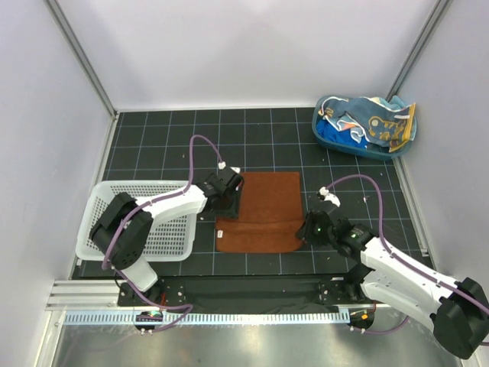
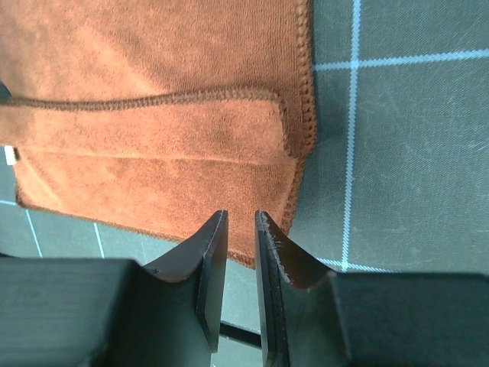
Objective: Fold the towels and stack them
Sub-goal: Fold the towel
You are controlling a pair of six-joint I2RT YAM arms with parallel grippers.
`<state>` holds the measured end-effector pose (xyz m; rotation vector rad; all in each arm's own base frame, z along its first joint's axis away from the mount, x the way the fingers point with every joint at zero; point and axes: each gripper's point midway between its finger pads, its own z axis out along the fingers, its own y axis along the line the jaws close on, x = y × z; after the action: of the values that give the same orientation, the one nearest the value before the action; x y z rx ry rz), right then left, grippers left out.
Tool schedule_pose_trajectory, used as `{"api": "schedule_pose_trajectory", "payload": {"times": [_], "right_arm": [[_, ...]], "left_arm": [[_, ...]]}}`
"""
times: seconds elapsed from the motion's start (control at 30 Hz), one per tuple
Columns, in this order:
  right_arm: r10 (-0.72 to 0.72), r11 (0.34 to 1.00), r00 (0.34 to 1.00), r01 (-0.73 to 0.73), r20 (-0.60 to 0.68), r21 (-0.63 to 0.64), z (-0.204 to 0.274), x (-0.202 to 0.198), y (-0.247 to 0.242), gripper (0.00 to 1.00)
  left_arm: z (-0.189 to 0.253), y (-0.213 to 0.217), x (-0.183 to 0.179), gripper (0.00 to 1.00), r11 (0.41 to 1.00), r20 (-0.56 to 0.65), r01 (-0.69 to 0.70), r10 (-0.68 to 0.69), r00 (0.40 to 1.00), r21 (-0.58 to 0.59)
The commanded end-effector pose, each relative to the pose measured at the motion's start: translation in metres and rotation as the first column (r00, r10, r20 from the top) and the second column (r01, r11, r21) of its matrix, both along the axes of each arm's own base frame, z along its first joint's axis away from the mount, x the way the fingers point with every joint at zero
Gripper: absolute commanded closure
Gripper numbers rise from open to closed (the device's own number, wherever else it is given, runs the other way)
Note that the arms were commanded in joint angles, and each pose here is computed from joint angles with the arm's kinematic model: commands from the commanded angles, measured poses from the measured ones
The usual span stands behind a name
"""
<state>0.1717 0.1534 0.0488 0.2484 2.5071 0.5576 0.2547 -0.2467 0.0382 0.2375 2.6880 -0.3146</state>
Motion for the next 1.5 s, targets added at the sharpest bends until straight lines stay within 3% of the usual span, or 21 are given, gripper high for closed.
{"api": "schedule_pose_trajectory", "payload": {"times": [0.0,0.37,0.83,1.2,1.47], "right_arm": [[-0.022,1.0,0.996,0.022,0.081,-0.005,0.026,0.022,0.005,0.72],[-0.057,0.991,0.981,0.079,0.185,-0.112,0.052,0.066,0.004,0.71],[-0.018,0.976,0.991,0.046,0.135,-0.211,0.023,0.102,0.025,0.71],[-0.016,0.978,0.995,0.035,0.095,-0.207,0.006,0.081,0.016,0.71],[-0.022,0.985,0.997,0.034,0.074,-0.171,0.002,0.045,-0.003,0.71]], "left_arm": [[-0.003,-0.005,-0.003,0.6,0.999,0.001,0.016,-0.016,1.0,-0.032],[0.001,-0.008,-0.017,0.6,0.996,-0.01,0.041,-0.042,0.999,-0.077],[0.006,-0.015,-0.049,0.61,0.981,-0.049,0.096,-0.105,0.993,-0.166],[0.007,-0.014,-0.071,0.61,0.975,-0.055,0.119,-0.132,0.99,-0.188],[0.01,-0.012,-0.082,0.61,0.97,-0.058,0.123,-0.138,0.989,-0.208]]}}
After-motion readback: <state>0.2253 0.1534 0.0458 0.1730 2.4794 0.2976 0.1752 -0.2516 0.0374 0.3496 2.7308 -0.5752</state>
